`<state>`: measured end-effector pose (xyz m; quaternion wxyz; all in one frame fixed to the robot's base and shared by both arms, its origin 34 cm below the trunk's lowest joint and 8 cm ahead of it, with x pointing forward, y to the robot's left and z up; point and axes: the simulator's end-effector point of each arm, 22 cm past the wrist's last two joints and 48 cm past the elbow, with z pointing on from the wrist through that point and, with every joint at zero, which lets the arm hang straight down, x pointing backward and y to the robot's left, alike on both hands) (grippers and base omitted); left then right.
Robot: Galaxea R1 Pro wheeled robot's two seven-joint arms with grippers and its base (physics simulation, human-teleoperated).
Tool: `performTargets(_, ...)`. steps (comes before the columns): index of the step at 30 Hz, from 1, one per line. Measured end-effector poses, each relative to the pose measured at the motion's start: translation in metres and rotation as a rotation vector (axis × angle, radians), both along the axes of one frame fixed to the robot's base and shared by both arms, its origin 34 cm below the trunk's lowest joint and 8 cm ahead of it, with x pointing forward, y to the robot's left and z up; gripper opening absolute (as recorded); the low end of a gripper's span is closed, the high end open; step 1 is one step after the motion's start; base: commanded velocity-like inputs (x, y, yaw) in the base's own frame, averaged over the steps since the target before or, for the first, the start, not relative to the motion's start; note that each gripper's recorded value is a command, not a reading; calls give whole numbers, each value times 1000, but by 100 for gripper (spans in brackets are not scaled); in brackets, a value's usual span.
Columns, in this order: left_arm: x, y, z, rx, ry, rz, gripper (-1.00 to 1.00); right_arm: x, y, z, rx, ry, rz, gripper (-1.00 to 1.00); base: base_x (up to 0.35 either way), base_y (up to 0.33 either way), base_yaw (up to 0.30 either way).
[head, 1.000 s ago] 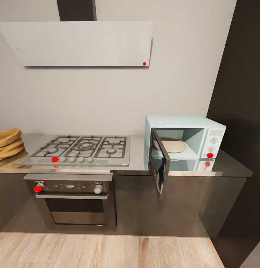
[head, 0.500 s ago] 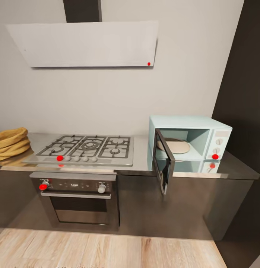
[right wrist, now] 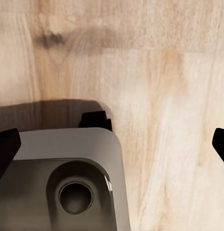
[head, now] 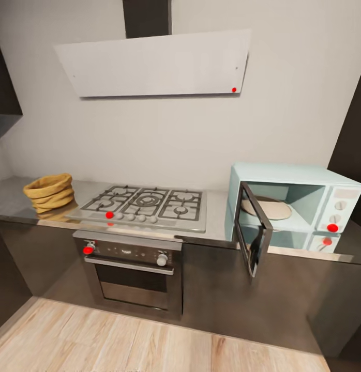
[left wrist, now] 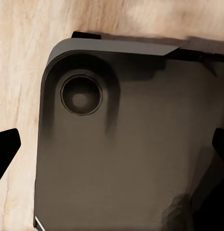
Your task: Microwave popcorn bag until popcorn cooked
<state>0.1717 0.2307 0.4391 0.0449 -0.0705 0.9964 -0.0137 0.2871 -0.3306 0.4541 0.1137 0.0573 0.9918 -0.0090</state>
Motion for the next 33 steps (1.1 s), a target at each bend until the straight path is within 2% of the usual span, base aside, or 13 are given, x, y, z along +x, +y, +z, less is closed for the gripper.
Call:
performTargets(17, 3, 1, 0, 1, -9, 1, 100, 2, 0, 1, -6, -7, 3, 100, 0, 0, 268)
performTargets(22, 4, 0, 0, 0, -11, 1, 100, 4, 10, 0, -5, -10, 4, 100, 0, 0, 268)
performTargets(33, 5, 0, 0, 0, -13, 0, 100, -1, 10, 0, -6, -1, 4, 100, 0, 0, 228)
